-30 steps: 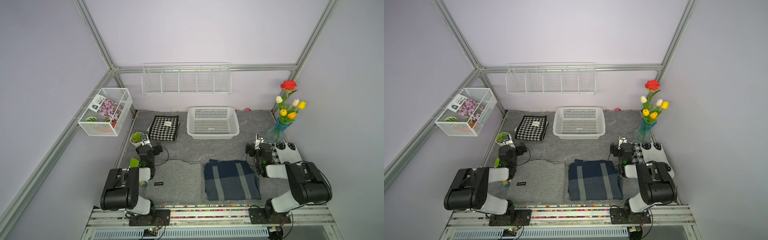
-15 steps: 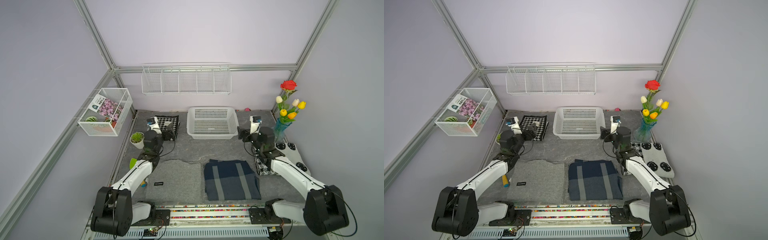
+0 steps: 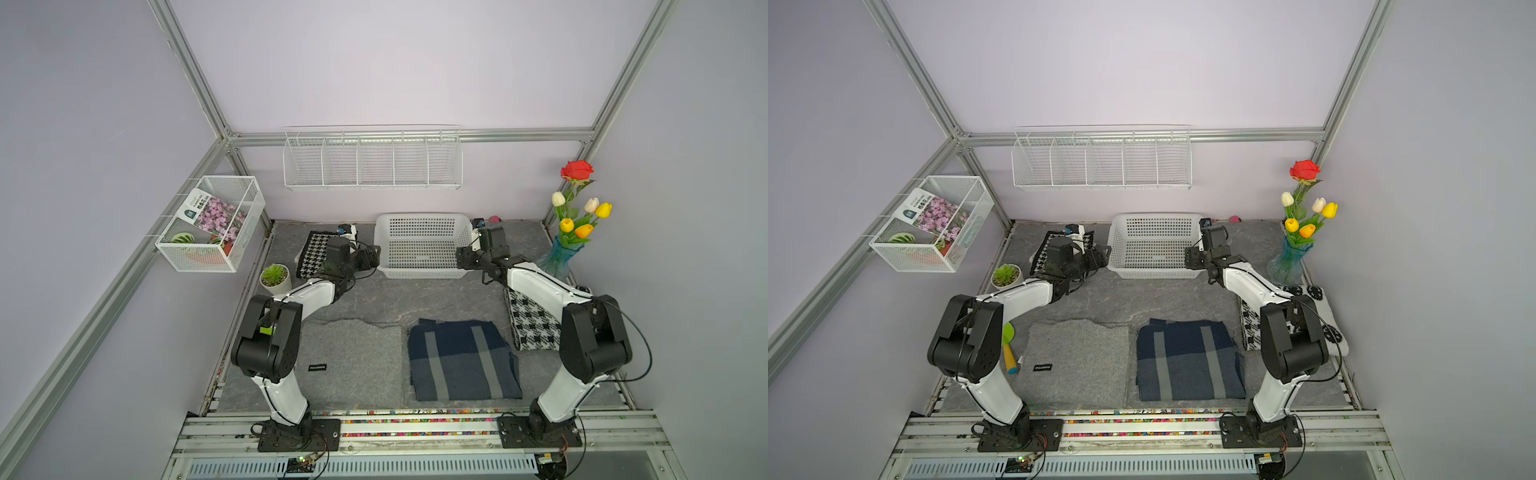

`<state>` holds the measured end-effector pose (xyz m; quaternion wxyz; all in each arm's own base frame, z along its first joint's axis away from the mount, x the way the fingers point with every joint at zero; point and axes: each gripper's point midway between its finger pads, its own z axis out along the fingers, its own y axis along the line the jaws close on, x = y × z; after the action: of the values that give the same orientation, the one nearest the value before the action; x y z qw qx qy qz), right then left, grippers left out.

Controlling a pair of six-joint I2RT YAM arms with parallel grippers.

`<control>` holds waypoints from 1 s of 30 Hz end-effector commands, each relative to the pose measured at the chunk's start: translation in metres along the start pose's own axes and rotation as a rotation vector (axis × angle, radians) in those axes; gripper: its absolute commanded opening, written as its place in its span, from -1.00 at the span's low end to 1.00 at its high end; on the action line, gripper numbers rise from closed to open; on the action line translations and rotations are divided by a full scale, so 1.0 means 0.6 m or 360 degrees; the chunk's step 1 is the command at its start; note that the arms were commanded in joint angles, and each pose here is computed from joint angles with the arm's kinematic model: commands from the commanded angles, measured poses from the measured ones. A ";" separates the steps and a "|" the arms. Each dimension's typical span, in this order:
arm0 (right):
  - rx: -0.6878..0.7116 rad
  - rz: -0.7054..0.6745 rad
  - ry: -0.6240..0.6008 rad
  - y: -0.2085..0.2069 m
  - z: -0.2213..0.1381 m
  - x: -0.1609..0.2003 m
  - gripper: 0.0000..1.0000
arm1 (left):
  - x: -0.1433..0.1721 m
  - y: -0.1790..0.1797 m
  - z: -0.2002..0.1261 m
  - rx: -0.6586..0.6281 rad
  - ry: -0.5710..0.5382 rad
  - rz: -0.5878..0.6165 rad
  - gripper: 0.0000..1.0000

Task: Put the folded scarf in the basket
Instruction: Move the basket to the center of the board.

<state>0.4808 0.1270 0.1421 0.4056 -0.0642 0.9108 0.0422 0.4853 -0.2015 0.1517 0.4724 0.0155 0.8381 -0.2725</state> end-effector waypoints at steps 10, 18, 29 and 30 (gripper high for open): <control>0.0158 -0.0067 0.0172 -0.033 0.039 0.059 0.43 | 0.053 0.002 0.062 -0.0044 0.0258 0.0034 0.33; 0.0134 -0.0027 0.0231 -0.031 0.022 0.080 0.13 | 0.076 0.007 0.057 -0.0098 0.0380 0.0027 0.08; -0.0017 0.0098 0.0305 -0.006 -0.024 0.127 -0.08 | 0.097 -0.027 0.003 -0.0025 0.0455 -0.0035 -0.20; -0.0022 0.0107 0.0298 -0.005 -0.030 0.129 -0.08 | 0.101 -0.030 0.000 -0.0021 0.0463 -0.0037 -0.20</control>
<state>0.4397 0.1124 0.1028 0.3425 -0.0445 0.9377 0.0370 0.4621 -0.2260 0.1066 0.3570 0.0406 0.8979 -0.2544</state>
